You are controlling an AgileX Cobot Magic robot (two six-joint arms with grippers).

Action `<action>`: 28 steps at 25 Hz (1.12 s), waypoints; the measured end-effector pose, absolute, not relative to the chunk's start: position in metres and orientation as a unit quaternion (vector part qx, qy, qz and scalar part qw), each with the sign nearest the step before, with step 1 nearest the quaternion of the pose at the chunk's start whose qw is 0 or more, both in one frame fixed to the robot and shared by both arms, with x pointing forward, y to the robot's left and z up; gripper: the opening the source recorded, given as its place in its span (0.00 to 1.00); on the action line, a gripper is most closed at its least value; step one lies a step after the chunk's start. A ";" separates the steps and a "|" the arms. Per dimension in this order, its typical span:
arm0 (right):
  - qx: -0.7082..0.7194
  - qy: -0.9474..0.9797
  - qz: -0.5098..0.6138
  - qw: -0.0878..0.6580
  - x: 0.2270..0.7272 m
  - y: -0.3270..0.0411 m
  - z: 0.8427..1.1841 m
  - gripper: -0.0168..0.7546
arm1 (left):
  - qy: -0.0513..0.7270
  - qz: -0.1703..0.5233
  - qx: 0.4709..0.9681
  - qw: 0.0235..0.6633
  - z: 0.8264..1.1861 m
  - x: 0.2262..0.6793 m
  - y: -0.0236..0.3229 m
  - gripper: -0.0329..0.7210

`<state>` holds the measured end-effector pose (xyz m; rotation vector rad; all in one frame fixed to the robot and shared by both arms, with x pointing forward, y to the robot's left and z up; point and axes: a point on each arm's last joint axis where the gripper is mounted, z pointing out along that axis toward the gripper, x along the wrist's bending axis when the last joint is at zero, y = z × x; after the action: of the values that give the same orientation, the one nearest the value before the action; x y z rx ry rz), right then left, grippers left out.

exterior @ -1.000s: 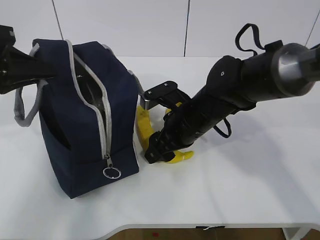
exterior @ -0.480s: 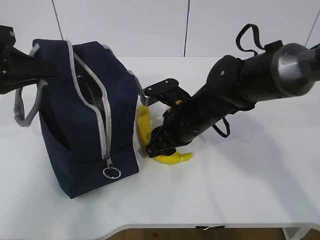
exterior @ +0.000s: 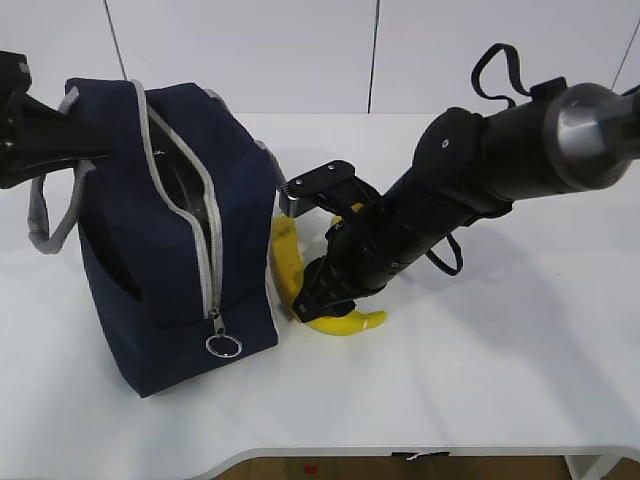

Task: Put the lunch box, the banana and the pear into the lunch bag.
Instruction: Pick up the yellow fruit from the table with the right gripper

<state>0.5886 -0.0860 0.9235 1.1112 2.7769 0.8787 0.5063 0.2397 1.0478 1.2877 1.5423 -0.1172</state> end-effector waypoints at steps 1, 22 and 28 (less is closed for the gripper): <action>0.354 0.893 0.279 0.008 0.587 -0.086 0.923 0.42 | 0.647 -0.049 0.541 0.535 1.048 0.506 0.240 0.04; 0.338 0.910 0.236 0.036 0.579 -0.122 0.979 0.41 | 0.647 -0.048 0.543 0.533 1.047 0.506 0.240 0.04; 0.323 0.903 0.272 0.078 0.568 -0.127 1.025 0.41 | 0.647 -0.047 0.543 0.533 1.047 0.506 0.240 0.04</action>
<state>0.5683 -0.1273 1.0254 0.9656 2.7045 0.8134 0.5063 0.2399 1.0474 1.2933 1.5432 -0.1123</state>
